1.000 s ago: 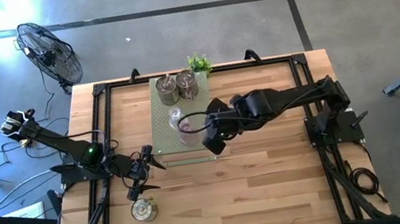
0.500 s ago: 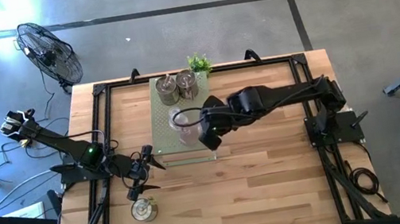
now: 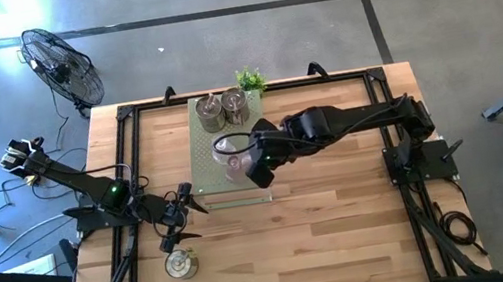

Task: Pick & Place candle stick holders
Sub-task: Put the pink candle holder on the shelf

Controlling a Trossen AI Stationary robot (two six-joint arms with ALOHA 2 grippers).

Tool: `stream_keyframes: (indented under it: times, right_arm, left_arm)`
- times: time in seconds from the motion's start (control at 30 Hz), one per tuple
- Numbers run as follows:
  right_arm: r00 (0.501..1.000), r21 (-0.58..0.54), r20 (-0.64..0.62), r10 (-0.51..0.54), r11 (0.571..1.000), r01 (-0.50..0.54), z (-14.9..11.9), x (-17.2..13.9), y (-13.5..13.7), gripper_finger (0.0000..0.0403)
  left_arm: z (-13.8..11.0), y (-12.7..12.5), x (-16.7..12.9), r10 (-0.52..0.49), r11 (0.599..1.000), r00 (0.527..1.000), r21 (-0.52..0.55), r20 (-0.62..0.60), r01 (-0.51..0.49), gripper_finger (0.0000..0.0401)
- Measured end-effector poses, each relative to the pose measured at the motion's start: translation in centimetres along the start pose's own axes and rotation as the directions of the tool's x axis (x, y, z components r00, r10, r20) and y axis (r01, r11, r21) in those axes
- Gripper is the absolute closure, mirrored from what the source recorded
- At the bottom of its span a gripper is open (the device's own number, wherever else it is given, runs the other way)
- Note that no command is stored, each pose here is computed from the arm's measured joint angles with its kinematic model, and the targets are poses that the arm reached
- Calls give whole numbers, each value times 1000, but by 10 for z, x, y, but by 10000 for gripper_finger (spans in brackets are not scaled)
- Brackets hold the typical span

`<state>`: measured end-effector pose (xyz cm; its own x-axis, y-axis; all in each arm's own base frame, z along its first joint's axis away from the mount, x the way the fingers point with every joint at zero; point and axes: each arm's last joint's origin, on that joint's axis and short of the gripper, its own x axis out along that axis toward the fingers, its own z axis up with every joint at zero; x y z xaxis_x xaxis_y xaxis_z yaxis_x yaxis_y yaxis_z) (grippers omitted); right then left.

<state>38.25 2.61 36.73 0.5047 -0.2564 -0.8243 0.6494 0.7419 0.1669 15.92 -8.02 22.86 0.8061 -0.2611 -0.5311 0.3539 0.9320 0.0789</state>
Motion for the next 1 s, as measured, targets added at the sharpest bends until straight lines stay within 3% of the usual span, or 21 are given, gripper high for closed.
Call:
stream_keyframes:
  times: [0.37,0.77,1.0]
  right_arm:
    - [999,-20,-17,27,999,-27,5,22,5,378]
    - [998,2,-40,54,999,-54,5,23,6,377]
    - [995,38,-55,82,996,-80,6,23,6,318]
  left_arm:
    - [0,0,0,0,1000,1000,1,5,0,100]
    - [0,0,0,-4,1000,1000,1,1,4,100]
    - [0,-1,0,-38,999,999,-2,-5,38,100]
